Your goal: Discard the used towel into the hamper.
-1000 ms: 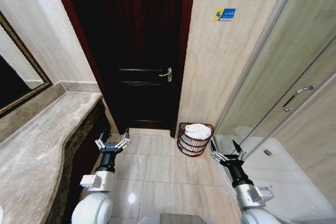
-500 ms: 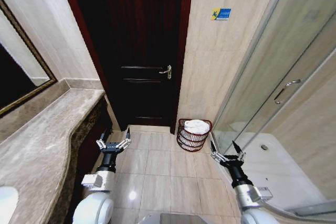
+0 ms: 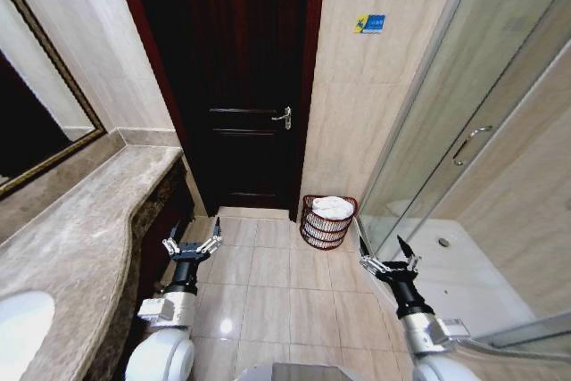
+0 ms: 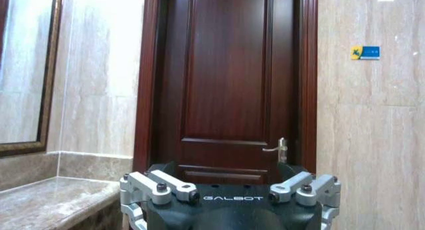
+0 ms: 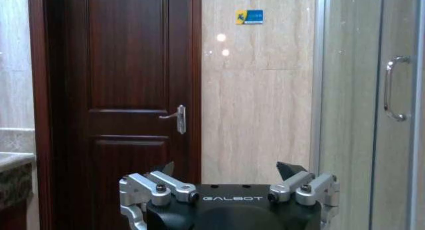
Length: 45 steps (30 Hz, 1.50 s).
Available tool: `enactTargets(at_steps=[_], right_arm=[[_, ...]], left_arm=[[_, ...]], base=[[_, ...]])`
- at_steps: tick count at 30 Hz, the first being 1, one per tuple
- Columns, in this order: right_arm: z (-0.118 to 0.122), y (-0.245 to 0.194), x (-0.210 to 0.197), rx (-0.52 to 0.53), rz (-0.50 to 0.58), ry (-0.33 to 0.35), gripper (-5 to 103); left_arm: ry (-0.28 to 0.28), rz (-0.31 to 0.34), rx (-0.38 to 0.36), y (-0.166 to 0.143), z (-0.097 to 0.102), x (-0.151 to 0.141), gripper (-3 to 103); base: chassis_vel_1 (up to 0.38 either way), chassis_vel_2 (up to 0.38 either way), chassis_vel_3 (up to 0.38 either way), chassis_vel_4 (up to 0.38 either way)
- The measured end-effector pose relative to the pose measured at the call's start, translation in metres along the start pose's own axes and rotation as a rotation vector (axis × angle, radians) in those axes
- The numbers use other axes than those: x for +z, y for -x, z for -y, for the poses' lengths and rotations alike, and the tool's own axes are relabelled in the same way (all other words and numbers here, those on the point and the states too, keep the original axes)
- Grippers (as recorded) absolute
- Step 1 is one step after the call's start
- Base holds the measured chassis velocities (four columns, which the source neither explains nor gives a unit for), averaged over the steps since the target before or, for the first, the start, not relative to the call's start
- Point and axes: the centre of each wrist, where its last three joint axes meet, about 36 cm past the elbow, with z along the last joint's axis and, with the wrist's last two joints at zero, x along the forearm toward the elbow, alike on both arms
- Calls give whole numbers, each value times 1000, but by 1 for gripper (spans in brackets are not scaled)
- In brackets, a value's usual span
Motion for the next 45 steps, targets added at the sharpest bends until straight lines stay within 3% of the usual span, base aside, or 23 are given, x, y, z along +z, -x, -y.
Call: enactTargets(at_steps=[24, 45], right_arm=[[-1, 4, -4, 10, 1, 2, 100], [-7, 8, -9, 8, 10, 3, 100]], left_arm=[[-42, 5, 20, 5, 14, -10, 100], [-32, -22, 37, 5, 11, -3, 100]], base=[[100, -95, -97, 95], [110, -81, -83, 118]])
